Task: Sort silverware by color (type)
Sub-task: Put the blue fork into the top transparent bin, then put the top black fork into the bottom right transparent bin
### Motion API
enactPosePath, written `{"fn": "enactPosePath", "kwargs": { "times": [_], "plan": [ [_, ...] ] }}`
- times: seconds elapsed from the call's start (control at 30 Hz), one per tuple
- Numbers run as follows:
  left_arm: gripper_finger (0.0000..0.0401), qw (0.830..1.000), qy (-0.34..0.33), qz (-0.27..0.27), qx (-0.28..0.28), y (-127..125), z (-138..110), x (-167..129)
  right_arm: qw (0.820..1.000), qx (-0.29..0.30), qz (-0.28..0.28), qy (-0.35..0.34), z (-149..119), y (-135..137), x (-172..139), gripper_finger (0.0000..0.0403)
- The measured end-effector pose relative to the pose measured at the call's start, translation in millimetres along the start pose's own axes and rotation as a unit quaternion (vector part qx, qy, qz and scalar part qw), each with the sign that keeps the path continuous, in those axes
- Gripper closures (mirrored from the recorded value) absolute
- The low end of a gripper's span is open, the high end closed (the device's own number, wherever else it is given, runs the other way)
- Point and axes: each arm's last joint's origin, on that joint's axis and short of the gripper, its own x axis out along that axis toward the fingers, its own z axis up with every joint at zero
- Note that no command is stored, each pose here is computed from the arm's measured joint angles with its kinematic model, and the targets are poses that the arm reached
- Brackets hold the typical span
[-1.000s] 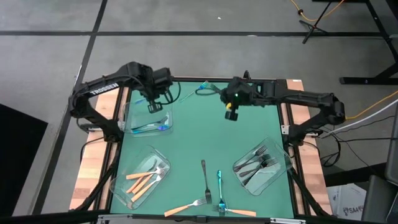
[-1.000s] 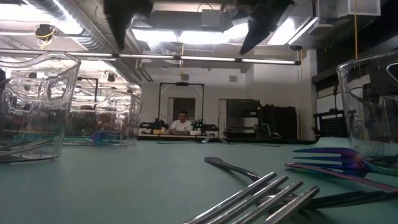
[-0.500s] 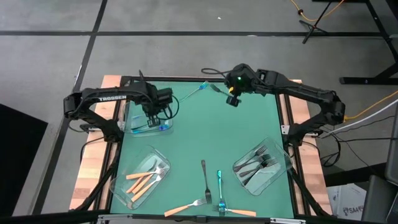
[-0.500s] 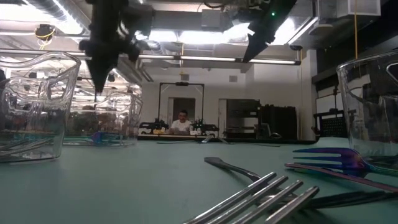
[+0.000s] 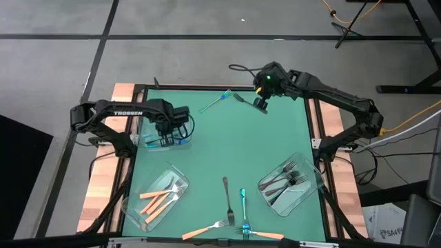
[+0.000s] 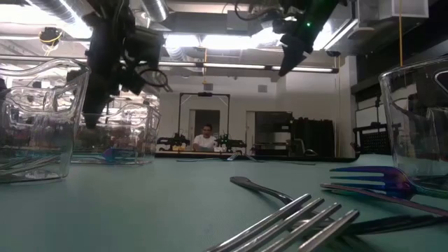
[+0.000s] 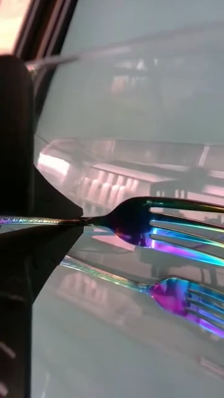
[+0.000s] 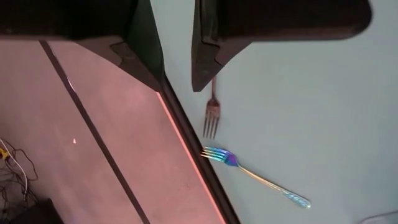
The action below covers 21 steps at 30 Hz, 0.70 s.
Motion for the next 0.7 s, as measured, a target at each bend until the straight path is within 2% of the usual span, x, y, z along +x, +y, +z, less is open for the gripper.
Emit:
{"fn": "enactPosePath", "kwargs": {
  "times": [0.27, 0.7],
  "plan": [
    [0.0369, 1.000, -0.011, 0.000, 0.023, -3, -3, 20, 1.000, 0.004, 0.001, 0.001, -1, -3, 1, 0.0333],
    [0.0376, 1.000, -0.014, 0.000, 0.020, -5, -5, 29, 1.000, 0.003, 0.018, -0.003, 0, -2, 1, 0.0333]
  ]
}}
